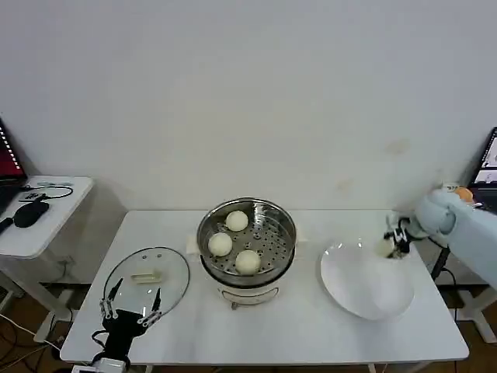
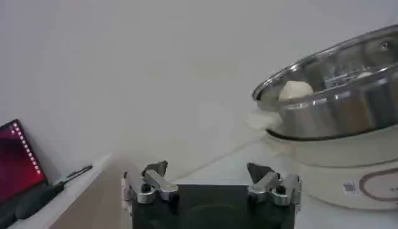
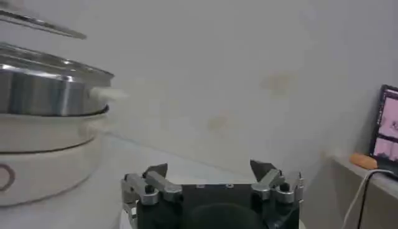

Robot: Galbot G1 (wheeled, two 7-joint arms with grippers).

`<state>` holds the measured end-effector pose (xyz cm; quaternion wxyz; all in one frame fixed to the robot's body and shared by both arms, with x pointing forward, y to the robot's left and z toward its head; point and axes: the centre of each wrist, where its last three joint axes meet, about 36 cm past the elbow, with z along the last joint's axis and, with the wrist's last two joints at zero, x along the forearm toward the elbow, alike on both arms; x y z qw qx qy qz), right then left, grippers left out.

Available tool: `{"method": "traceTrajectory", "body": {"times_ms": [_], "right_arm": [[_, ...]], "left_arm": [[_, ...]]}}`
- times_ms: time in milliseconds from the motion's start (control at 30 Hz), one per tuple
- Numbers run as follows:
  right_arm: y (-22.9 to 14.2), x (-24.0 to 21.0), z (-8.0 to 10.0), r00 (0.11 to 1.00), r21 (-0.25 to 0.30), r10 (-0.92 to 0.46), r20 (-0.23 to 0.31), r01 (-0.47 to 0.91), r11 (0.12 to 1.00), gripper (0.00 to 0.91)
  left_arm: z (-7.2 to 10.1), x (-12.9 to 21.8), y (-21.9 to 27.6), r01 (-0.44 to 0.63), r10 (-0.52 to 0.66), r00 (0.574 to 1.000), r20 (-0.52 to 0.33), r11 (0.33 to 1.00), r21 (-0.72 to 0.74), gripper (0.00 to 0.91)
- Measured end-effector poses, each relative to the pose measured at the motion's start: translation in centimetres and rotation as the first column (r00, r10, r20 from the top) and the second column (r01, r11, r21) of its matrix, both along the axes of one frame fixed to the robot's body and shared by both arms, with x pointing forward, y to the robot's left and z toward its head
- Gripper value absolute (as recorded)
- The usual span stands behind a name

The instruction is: Take steamed baozi put them in steamer then cover it.

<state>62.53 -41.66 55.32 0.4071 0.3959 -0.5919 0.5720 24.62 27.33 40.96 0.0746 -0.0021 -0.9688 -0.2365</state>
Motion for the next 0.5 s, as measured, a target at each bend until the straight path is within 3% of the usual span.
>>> {"method": "traceTrajectory", "body": {"times_ms": [267, 400, 500], "right_arm": [[6.3, 0.9, 7.9, 0.99, 0.077, 0.095, 0.103, -0.104, 0.992, 0.615], [10.4, 1.2, 10.5, 0.981, 0.115, 0.135, 0.136, -0.151, 0.982, 0.625], [13.7, 1.4, 11.5, 0.977, 0.144, 0.152, 0.146, -0.173, 0.974, 0.625]], "left_arm": [[0.4, 0.2, -0.1, 0.001, -0.001, 1.0, 0.015, 1.0, 0.003, 0.907], [0.6, 0.3, 0.0, -0.002, 0.002, 1.0, 0.02, 1.0, 0.009, 0.907], [0.7, 0.5, 0.0, -0.007, 0.006, 1.0, 0.025, 1.0, 0.011, 0.907]]}}
